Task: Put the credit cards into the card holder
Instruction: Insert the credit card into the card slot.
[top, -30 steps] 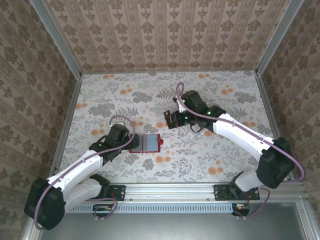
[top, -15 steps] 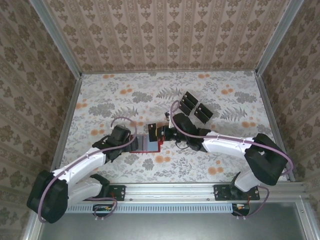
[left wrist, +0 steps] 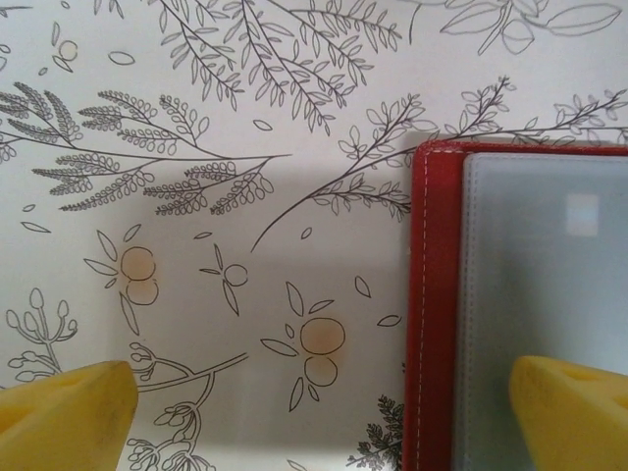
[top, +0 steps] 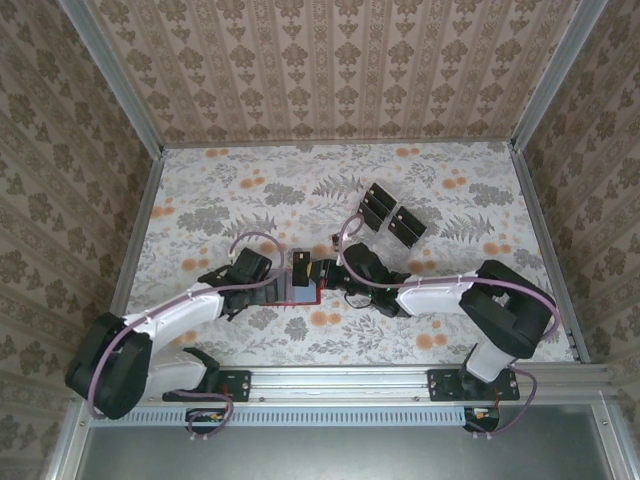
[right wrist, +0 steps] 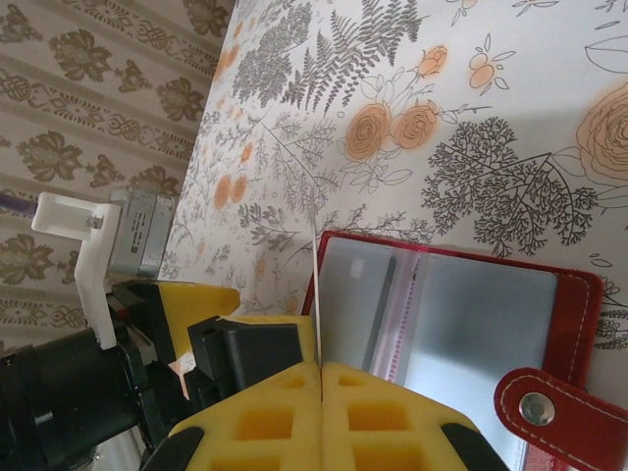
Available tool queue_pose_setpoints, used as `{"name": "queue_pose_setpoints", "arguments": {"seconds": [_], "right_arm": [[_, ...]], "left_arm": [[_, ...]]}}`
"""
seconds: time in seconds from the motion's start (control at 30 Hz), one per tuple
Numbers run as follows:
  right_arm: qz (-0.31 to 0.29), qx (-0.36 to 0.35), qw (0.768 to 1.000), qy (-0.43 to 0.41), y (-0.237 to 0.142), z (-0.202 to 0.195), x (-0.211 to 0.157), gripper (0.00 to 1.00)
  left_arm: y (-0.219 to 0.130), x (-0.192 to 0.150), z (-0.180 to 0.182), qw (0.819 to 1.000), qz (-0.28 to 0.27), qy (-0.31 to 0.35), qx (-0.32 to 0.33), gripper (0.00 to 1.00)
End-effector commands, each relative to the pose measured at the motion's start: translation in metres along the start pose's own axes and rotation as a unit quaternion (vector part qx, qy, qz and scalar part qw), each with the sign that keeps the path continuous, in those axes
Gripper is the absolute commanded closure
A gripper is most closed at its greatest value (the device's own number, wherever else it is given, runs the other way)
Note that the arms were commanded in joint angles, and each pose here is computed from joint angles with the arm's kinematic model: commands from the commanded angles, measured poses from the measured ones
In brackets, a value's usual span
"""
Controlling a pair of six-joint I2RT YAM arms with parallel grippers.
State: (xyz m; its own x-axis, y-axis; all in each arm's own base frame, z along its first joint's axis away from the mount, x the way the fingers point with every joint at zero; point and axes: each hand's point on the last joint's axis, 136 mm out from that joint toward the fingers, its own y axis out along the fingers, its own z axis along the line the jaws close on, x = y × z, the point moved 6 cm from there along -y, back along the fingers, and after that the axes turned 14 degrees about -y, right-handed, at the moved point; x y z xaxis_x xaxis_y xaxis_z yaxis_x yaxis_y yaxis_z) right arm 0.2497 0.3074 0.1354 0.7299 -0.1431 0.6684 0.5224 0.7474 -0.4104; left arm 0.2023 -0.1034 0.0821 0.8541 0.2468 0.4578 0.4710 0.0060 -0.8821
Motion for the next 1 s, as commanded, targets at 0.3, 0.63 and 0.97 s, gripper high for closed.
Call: {"name": "queue_pose_setpoints", "arguments": {"seconds": [0.3, 0.63, 0.97], "right_arm": [[-0.028, 0.015, 0.999, 0.032, 0.016, -0.011, -0.017, 1.0], [-0.025, 0.019, 0.999, 0.038, 0.027, -0.012, -0.027, 1.0], [-0.023, 0.019, 0.999, 0.041, 0.035, -0.013, -0.033, 1.0]], "left_arm": [[-0.003, -0.012, 0.007, 0.998, -0.011, -0.017, 0.053, 0.0], [-0.007, -0.011, 0.018, 0.996, -0.032, -0.044, 0.071, 0.0], [-0.006, -0.012, 0.02, 0.996, -0.033, -0.05, 0.072, 0.0]]}}
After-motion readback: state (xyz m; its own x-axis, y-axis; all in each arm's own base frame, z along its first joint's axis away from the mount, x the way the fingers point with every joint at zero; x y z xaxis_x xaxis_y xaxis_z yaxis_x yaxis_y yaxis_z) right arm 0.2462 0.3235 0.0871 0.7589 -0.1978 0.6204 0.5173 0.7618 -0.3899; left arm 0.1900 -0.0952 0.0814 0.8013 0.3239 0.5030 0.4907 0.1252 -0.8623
